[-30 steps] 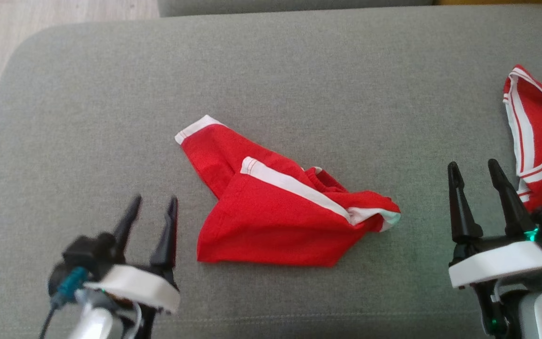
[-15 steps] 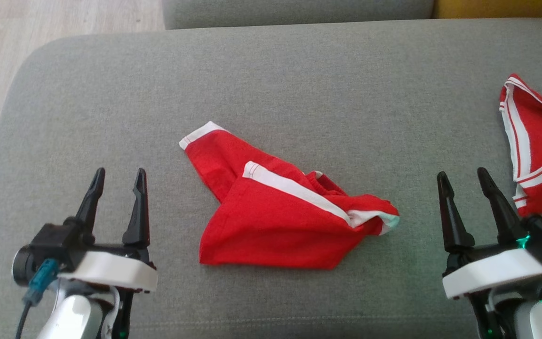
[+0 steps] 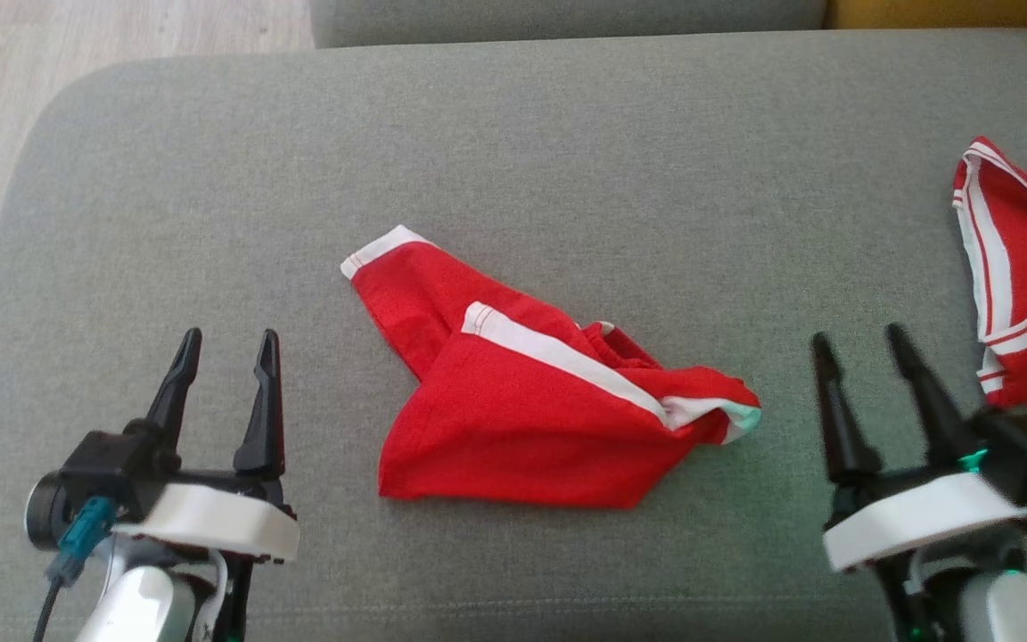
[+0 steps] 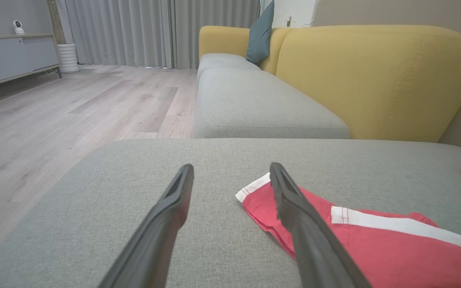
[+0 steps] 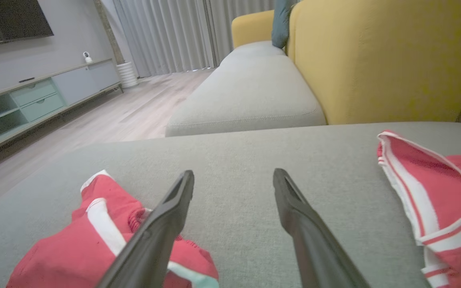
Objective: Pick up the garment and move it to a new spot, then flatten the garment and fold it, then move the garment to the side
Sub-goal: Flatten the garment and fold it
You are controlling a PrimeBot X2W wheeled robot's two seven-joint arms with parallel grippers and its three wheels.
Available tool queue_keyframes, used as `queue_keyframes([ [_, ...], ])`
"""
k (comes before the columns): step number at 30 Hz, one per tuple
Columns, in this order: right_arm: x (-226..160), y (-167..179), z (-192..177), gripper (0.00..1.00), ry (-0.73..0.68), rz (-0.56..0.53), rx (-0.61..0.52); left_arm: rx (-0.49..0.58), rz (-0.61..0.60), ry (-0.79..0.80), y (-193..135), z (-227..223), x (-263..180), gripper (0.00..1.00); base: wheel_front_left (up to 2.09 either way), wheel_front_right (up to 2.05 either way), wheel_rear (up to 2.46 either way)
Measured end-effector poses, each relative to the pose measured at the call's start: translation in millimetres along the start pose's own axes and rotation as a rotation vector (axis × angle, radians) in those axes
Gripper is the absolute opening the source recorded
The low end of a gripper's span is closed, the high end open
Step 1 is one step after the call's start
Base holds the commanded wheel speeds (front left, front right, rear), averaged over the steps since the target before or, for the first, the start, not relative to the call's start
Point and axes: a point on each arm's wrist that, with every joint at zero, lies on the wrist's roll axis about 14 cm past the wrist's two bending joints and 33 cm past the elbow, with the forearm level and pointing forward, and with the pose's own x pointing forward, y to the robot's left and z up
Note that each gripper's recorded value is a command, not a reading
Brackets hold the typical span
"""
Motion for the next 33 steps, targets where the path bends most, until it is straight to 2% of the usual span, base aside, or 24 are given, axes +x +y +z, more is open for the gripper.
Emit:
queue_keyframes([
  [4,0.0,8.1,-27.4,1.0,0.093,0.023,0.02,0.005,0.0,0.007,0.6,-2.6,0.5,1.0,0.0,0.0,0.0],
  [11,-26.5,20.5,-117.7,1.0,0.386,0.042,0.097,0.009,0.002,0.019,3.0,-7.4,3.9,1.0,0.0,0.0,0.0],
  [23,-3.0,32.8,-141.3,1.0,0.405,0.077,0.157,0.01,0.007,0.028,8.5,-11.6,7.2,1.0,0.0,0.0,0.0],
  [24,-2.7,33.2,-143.0,0.58,0.41,0.078,0.156,0.013,0.01,0.027,9.6,-11.5,7.4,1.0,0.0,0.0,0.0],
  [25,-1.8,33.3,-143.9,0.05,0.407,0.079,0.155,0.015,0.014,0.025,10.8,-11.2,7.7,1.0,0.0,0.0,0.0],
  [26,-0.5,33.0,-143.8,0.0,0.402,0.078,0.155,0.014,0.017,0.025,11.5,-11.2,8.0,1.0,0.0,0.0,0.0],
  [33,10.3,24.8,-127.3,0.0,0.33,0.067,0.104,0.003,0.009,0.025,7.6,-12.7,10.6,1.0,0.0,0.0,0.0],
])
